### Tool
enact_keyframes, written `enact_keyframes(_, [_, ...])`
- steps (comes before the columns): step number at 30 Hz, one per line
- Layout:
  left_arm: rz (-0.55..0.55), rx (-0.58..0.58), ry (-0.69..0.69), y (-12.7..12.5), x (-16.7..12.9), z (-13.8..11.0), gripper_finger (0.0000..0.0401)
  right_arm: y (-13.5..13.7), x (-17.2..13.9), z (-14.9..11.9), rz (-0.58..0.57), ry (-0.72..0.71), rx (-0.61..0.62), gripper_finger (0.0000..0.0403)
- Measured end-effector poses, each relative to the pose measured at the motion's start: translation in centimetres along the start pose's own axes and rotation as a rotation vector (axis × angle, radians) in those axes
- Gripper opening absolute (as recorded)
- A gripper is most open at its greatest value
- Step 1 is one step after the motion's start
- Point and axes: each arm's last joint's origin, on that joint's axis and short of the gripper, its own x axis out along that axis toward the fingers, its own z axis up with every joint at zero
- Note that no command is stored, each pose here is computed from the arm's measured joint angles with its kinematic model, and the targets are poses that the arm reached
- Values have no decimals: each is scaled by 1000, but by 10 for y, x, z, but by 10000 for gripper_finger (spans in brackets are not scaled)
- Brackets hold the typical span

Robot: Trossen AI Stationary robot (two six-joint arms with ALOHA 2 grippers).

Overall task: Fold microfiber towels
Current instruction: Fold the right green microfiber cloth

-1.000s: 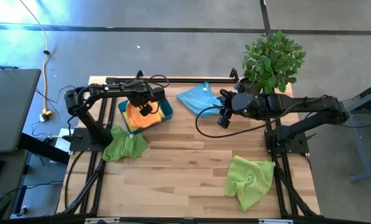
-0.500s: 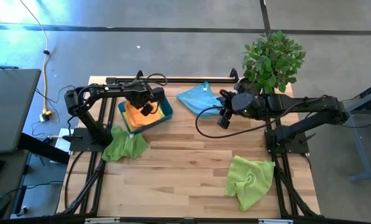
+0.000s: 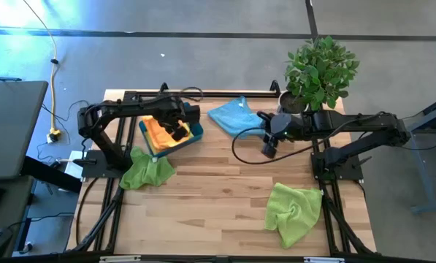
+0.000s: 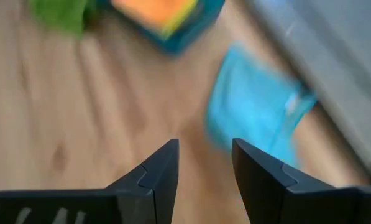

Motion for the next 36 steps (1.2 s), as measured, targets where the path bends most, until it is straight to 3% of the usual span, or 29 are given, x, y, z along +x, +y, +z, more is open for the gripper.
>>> enact_keyframes(5, [-227,42,-143,-35,-37,-5,170,1,-5,-27,123,325,100,141])
enact_keyframes(11, [-525,55,-335,-86,-81,-24,170,16,2,-64,72,548,191,141])
enact_keyframes(19, [-897,83,-579,-144,-134,-71,170,54,21,-140,91,824,286,141])
enact_keyframes(26, [-1116,29,-745,-168,-170,-113,170,83,37,-181,197,770,372,141])
enact_keyframes(36, [-1223,-17,-816,-178,-188,-153,170,91,54,-211,228,645,368,126])
